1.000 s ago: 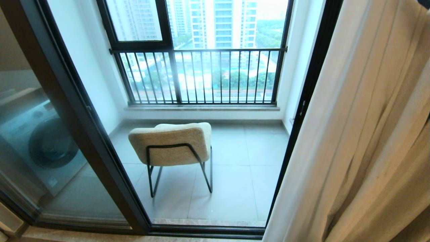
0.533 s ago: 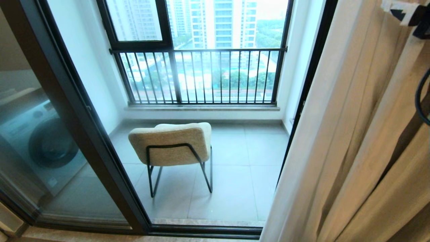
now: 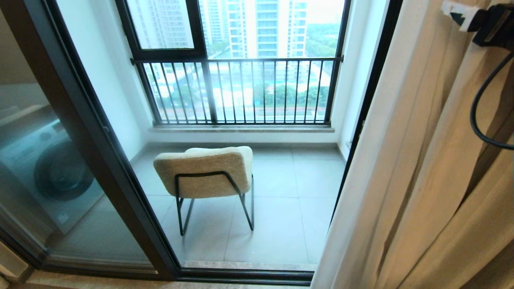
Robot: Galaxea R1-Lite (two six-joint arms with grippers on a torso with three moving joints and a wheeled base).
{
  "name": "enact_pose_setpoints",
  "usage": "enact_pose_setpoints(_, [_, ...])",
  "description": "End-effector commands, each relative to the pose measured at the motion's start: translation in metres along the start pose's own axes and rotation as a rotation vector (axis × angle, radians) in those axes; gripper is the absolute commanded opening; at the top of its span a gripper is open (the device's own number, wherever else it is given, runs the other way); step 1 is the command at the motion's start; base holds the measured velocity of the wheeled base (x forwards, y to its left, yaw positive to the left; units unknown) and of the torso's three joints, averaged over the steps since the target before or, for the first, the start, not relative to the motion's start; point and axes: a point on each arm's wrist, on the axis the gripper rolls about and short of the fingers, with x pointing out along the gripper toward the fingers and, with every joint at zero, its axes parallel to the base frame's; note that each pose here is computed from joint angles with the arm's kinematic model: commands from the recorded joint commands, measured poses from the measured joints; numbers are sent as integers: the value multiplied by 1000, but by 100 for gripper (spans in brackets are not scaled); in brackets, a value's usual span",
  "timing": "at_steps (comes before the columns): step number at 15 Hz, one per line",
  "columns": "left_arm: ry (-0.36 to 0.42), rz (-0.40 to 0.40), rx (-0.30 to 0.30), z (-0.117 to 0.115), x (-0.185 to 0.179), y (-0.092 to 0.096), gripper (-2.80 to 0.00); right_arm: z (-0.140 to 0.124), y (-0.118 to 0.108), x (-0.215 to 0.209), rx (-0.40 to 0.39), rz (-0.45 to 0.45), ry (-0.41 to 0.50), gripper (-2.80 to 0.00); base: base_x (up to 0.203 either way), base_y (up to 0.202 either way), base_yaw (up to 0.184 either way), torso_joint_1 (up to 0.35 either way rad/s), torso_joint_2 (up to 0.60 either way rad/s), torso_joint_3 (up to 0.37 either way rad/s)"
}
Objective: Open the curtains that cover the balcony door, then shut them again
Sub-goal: Close the inner curtains on both sides
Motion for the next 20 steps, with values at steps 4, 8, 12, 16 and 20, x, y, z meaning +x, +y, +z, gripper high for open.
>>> enact_pose_setpoints(4, [-1,0,-1,0,0,0,-280,2,-1,8,-1,-8,-41,-280,0,0,0,0,0,0])
enact_pose_setpoints(8, [-1,0,-1,0,0,0,-280,5,-1,6,-2,-43,-50,-280,0,0,0,0,0,0])
enact_pose_setpoints(12, [-1,0,-1,0,0,0,-280,4,9,7,25,-205,-36,-280,0,0,0,0,0,0])
enact_pose_setpoints(16, [-1,0,-1,0,0,0,-280,12,9,1,-25,-271,-62,-280,0,0,0,0,0,0])
enact_pose_setpoints(20, [-1,0,-1,0,0,0,-280,8,10,-8,-48,-269,-51,-280,0,0,0,0,0,0])
